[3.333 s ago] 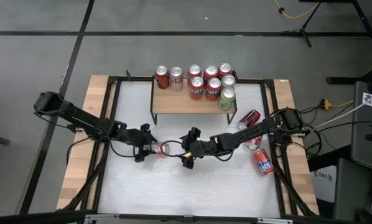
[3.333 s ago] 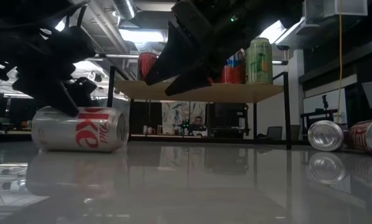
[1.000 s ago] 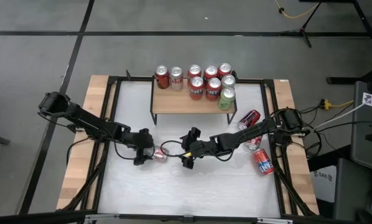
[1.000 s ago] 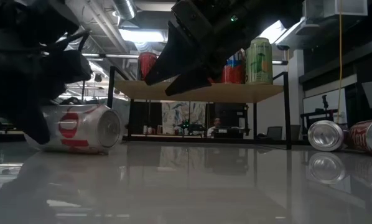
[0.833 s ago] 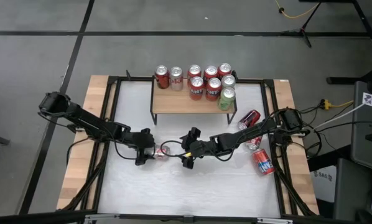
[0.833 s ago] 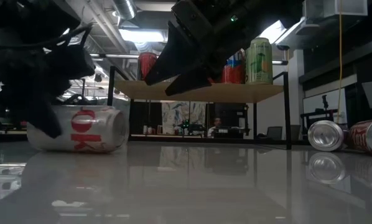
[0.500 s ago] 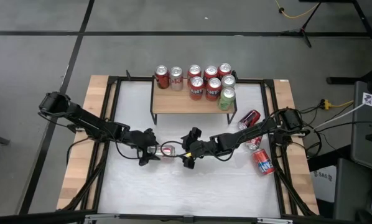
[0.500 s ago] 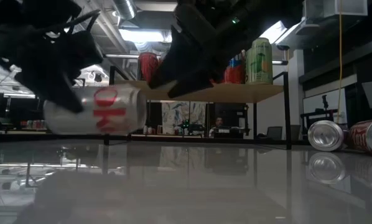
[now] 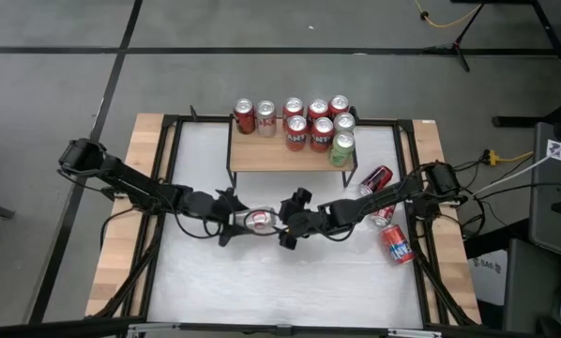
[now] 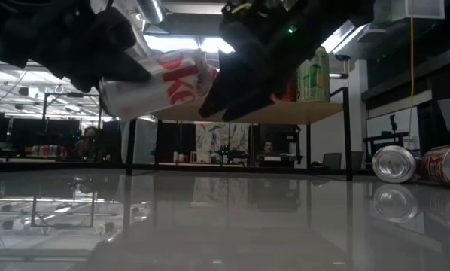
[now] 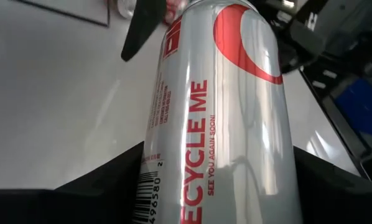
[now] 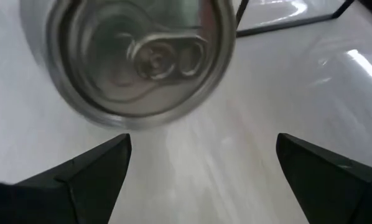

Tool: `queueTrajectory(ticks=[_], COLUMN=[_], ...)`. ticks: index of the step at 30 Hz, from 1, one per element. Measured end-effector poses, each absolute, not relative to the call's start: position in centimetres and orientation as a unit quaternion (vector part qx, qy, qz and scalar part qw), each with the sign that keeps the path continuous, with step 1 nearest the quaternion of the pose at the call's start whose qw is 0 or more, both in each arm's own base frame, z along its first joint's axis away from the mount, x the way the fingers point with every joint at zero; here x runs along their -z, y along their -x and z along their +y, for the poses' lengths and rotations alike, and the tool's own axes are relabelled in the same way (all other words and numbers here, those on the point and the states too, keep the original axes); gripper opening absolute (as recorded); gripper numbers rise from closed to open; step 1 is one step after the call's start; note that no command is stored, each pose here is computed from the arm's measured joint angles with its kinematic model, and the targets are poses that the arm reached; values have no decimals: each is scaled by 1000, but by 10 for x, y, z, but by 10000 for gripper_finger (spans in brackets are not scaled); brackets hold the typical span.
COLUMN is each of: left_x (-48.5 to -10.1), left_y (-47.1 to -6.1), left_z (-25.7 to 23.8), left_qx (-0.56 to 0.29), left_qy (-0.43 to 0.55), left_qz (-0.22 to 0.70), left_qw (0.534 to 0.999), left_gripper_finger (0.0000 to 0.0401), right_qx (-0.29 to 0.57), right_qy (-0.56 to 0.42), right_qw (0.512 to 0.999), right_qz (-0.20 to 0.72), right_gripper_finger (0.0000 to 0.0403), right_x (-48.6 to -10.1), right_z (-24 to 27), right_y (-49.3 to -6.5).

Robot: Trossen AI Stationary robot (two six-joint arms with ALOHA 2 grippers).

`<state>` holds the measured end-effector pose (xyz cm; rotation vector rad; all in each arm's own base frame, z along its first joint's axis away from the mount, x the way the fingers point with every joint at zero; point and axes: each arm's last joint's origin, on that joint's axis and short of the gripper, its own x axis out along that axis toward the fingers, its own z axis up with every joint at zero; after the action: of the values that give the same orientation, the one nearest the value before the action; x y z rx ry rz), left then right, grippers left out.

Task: Place canned beverage on shelf
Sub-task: Put the red white soda can on the shelf aligned with the other red white soda can

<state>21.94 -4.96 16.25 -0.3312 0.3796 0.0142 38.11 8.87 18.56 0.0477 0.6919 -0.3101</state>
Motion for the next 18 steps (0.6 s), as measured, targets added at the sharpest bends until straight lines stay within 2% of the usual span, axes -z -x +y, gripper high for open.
queueTrajectory(ticks=[8, 18], left_x=[-161, -138], left_y=[-220, -225], left_z=[-51, -58], left_qx=[-13, -8], left_qy=[157, 142], left_qz=[187, 237], left_qw=[970, 961], left_gripper_finger=[292, 295], right_qx=[174, 173], right_qy=[-21, -21], right_qw=[938, 939], right_qz=[298, 297], right_gripper_finger=[392, 392], right_x=[-191, -190], right_z=[88, 88], right_y=[-385, -386])
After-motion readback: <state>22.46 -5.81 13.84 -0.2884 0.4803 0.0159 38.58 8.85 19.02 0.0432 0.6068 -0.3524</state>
